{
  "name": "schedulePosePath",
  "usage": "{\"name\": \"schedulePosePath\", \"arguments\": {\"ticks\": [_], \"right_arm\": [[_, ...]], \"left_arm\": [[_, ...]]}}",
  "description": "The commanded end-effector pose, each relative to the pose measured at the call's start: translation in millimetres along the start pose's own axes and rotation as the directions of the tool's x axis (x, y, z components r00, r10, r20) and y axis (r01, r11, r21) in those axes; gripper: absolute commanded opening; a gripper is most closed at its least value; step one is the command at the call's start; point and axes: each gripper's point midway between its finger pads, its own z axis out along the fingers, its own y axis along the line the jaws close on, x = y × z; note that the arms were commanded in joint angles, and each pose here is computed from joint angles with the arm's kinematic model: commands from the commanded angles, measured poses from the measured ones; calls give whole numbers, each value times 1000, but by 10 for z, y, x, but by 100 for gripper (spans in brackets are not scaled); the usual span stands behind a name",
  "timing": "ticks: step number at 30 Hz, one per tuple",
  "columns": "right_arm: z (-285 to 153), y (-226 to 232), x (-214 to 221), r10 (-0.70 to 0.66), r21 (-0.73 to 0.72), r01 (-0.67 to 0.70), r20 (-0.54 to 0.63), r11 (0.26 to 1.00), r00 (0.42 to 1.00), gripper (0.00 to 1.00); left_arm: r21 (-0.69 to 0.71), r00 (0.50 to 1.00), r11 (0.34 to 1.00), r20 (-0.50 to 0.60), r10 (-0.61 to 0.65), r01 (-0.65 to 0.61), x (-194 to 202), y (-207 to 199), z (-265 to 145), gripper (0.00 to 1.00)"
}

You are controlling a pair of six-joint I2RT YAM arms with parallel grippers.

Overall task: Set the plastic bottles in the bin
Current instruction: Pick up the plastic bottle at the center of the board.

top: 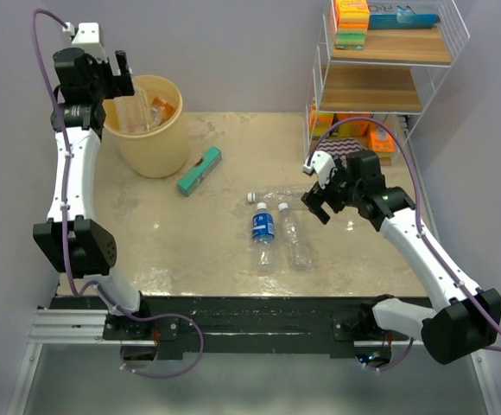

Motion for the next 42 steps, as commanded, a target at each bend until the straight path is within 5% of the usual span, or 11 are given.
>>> {"name": "schedulePosePath", "arguments": {"ticks": [1,17,28,42], "right_arm": [[-122,-53,-54,-18,36,17,20,999,1000,99],[-87,-150,-119,-40,40,40,-10,998,999,99],[-25,-381,-289,-92,73,94,-37,993,995,99],[387,-669,-255,-193,67,206,-169,976,967,99]], "left_arm": [[39,994,999,109,3,-8,-491,-26,-359,99],[292,983,939,94,159,-180,-354,-444,-1062,99],[513,961,824,5,277,-240,202,-736,-1518,99],[631,936,741,-67,345,-228,800,-869,-1942,99]]}}
